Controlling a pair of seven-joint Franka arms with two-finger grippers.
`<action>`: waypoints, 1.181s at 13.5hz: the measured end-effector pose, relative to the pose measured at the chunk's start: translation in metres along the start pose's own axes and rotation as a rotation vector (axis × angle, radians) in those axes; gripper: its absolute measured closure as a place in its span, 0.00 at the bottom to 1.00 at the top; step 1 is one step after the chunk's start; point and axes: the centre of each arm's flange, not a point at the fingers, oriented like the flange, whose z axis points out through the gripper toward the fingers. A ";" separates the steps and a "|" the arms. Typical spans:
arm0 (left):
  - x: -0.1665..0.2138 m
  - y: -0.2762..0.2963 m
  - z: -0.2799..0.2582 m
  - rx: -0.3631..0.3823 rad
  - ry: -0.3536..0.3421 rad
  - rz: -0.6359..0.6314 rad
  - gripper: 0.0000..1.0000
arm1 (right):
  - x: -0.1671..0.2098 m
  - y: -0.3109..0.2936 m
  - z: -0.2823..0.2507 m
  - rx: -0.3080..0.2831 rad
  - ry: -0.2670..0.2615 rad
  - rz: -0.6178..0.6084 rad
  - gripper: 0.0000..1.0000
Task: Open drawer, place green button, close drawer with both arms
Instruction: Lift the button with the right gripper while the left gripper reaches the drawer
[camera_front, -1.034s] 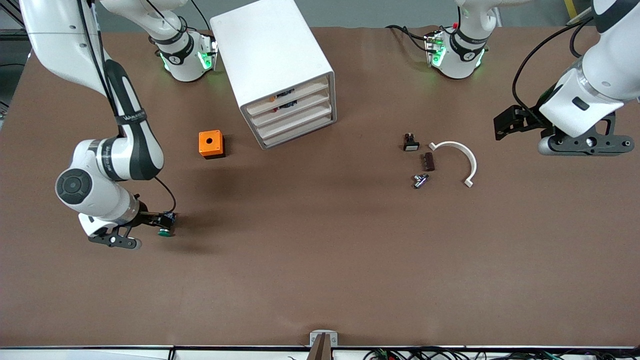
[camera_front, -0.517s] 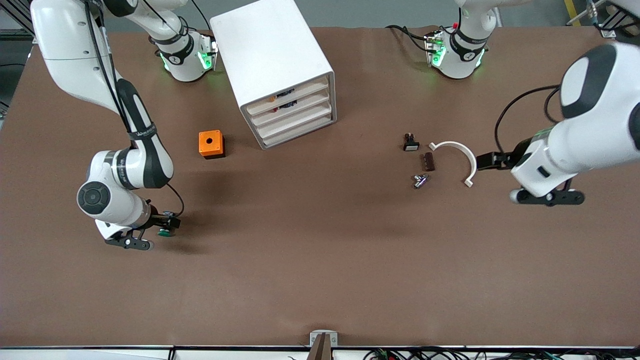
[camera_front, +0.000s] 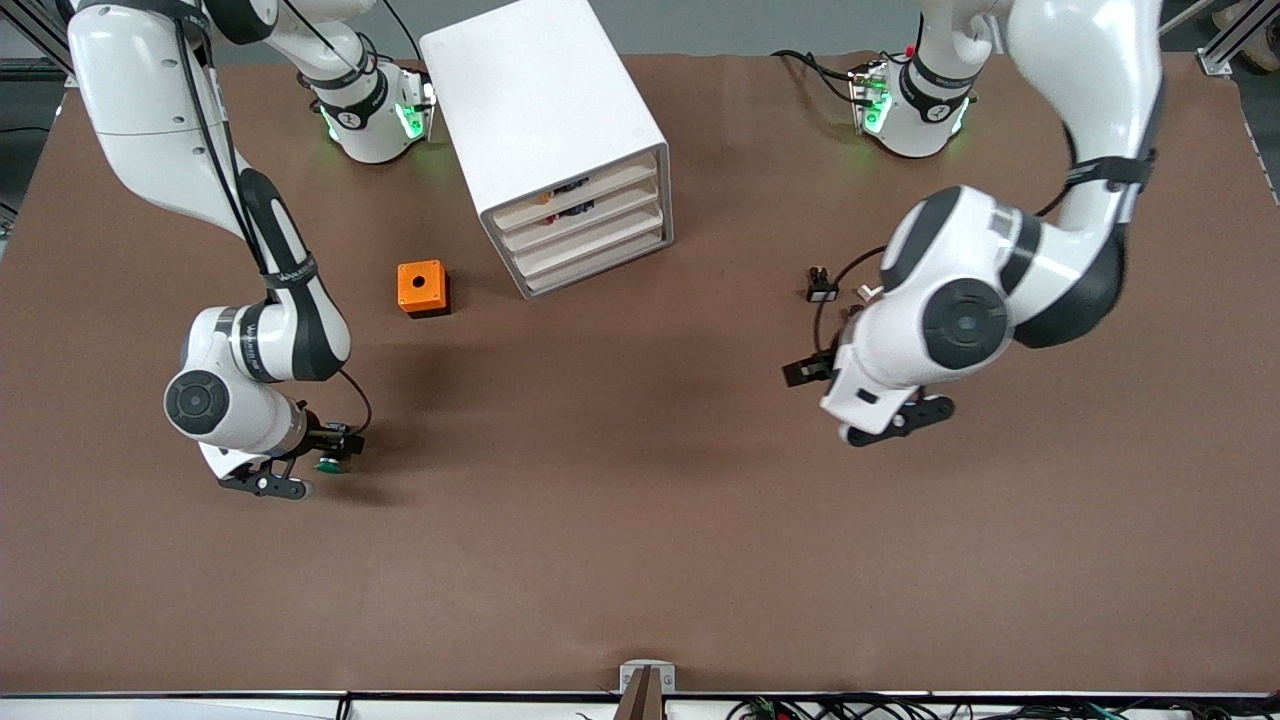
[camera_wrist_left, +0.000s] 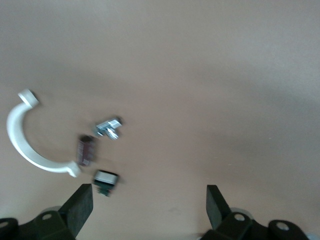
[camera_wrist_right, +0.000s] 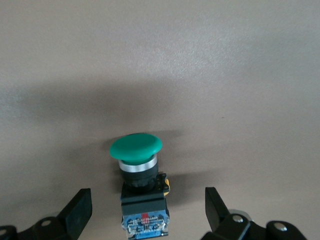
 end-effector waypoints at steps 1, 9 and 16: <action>-0.011 0.018 0.015 0.007 -0.006 -0.062 0.00 | 0.000 0.000 0.001 -0.001 -0.002 0.000 0.00; -0.084 0.105 0.125 0.081 -0.212 -0.611 0.00 | -0.001 0.002 0.010 -0.004 -0.016 0.003 0.05; -0.107 0.127 0.189 0.218 -0.536 -1.067 0.00 | -0.001 0.001 0.011 -0.004 -0.020 0.001 0.59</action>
